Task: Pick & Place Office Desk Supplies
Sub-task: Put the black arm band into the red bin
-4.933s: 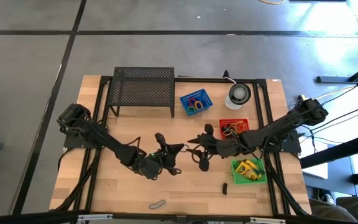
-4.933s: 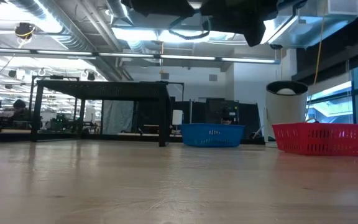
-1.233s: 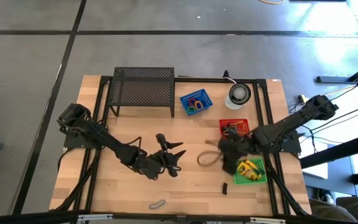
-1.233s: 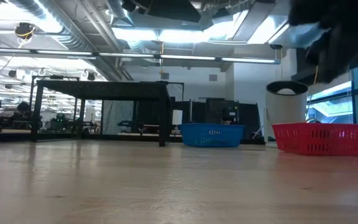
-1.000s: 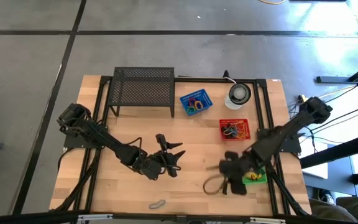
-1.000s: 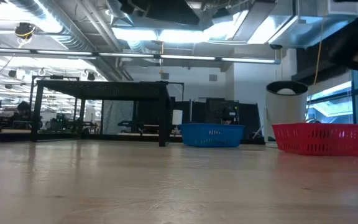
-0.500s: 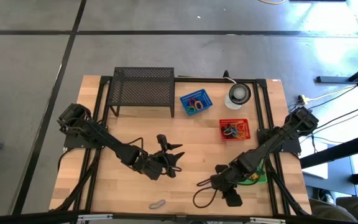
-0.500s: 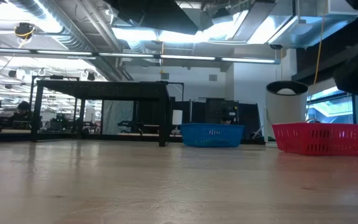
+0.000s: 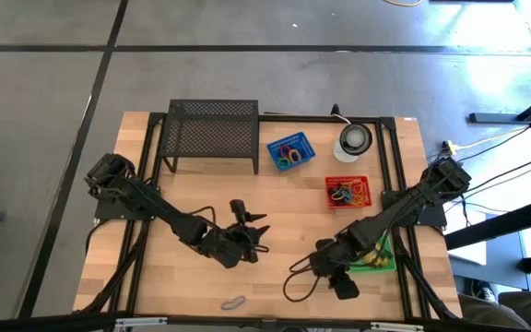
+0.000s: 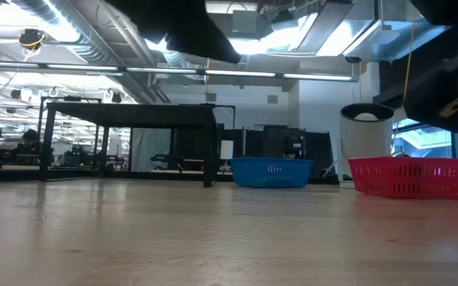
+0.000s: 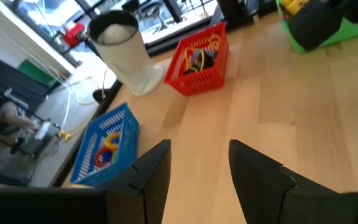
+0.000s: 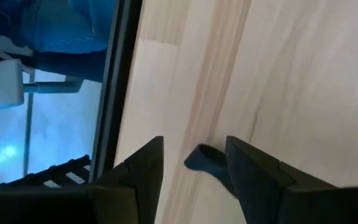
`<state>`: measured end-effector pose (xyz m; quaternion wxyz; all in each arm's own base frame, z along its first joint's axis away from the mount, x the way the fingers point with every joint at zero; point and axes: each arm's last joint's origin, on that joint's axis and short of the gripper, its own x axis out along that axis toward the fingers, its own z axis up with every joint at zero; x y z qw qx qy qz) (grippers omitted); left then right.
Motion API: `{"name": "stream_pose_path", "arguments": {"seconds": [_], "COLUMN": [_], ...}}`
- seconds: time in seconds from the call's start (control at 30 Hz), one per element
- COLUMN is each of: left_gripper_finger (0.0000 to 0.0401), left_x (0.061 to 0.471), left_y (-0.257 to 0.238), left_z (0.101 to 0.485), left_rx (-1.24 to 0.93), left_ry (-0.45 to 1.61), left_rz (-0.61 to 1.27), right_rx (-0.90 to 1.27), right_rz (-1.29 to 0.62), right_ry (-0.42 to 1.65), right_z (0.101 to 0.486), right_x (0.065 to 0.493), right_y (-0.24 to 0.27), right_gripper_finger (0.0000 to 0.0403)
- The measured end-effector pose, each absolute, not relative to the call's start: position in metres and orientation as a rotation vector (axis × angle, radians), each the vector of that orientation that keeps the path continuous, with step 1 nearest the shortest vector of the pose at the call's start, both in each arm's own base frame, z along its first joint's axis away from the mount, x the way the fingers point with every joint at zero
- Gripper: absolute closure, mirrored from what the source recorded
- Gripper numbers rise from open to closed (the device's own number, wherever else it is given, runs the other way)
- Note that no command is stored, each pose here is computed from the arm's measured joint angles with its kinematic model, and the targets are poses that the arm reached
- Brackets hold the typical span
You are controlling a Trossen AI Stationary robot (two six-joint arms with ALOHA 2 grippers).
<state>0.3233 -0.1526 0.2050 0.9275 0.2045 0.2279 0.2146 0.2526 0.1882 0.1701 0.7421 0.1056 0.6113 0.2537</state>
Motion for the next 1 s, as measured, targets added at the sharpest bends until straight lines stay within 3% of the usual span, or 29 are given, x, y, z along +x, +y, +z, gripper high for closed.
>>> {"name": "stream_pose_path", "arguments": {"seconds": [0.2, 0.7, 1.0], "left_gripper_finger": [0.0244, 0.0244, 0.0244], "left_x": [0.322, 0.322, 0.322], "left_y": [-0.152, -0.152, -0.156], "left_z": [0.203, 0.204, 0.203], "left_rx": [0.386, 0.489, 0.315], "left_ry": [0.473, 0.492, 0.472], "left_rz": [0.451, 0.432, 0.388], "right_rx": [0.242, -0.010, -0.377], "right_rz": [0.547, 0.491, 0.551], "right_ry": [1.365, 1.250, 1.325], "right_z": [0.170, 0.169, 0.164], "right_x": [0.250, 0.259, 0.248], "right_y": [0.188, 0.174, 0.167], "right_gripper_finger": [0.0229, 0.0229, 0.0229]}}
